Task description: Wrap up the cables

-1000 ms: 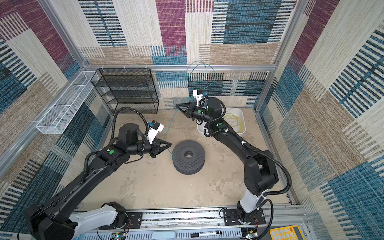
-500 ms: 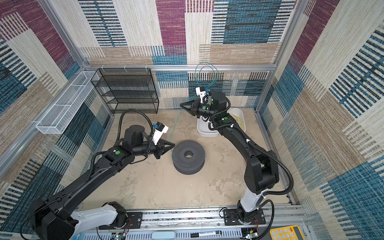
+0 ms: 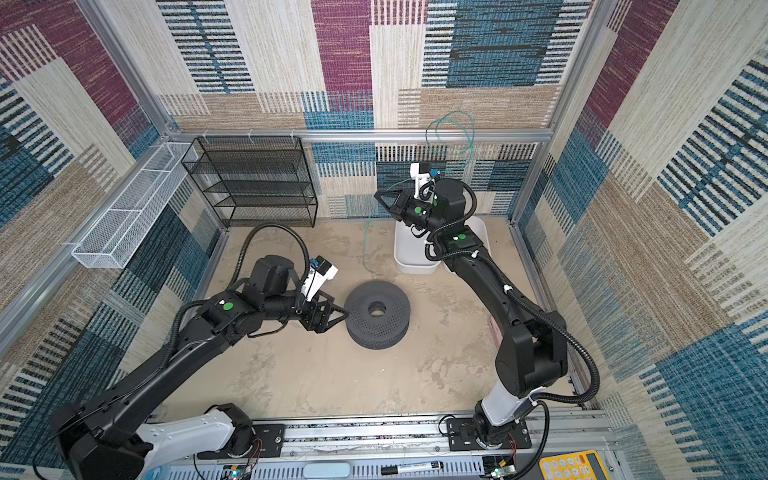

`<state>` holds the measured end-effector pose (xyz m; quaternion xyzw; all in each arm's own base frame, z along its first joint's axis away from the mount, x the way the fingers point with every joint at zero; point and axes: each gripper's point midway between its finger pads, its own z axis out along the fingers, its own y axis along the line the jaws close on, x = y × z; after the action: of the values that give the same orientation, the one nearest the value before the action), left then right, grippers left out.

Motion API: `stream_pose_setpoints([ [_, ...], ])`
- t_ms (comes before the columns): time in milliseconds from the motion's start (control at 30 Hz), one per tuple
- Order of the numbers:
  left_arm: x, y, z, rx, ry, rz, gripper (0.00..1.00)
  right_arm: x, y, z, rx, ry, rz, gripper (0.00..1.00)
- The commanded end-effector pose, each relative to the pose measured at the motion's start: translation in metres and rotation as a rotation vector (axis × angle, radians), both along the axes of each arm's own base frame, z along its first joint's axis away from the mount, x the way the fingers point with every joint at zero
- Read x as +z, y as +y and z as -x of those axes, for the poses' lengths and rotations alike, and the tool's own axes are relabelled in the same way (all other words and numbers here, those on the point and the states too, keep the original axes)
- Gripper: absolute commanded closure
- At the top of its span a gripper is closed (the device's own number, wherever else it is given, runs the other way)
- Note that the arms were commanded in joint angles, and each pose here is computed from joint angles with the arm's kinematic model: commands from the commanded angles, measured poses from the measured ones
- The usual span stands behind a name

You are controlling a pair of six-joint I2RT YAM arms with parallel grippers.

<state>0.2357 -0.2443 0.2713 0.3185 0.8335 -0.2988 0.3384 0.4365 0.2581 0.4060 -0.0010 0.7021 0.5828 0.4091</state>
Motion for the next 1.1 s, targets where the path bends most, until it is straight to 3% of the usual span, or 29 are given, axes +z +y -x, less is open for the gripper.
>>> stream_pose_setpoints([
  [0,0.024,0.029,-0.008,0.069,-0.140,-0.124,0.21,-0.016,-0.003,0.001,-0.048,-0.029,0.070,1.00],
  [167,0.076,0.038,-0.028,0.158,-0.272,-0.117,0.21,-0.031,0.014,0.020,-0.019,-0.030,0.111,1.00],
  [367,0.091,0.012,-0.065,0.185,-0.244,-0.053,0.29,-0.026,0.043,0.054,0.053,-0.071,0.114,1.00],
  [533,0.102,-0.020,-0.080,0.123,-0.211,0.058,0.31,-0.022,0.049,0.074,0.087,-0.072,0.091,1.00],
  [1067,0.069,-0.045,-0.095,0.074,-0.159,0.102,0.64,-0.026,0.054,0.095,0.144,-0.037,0.036,1.00],
])
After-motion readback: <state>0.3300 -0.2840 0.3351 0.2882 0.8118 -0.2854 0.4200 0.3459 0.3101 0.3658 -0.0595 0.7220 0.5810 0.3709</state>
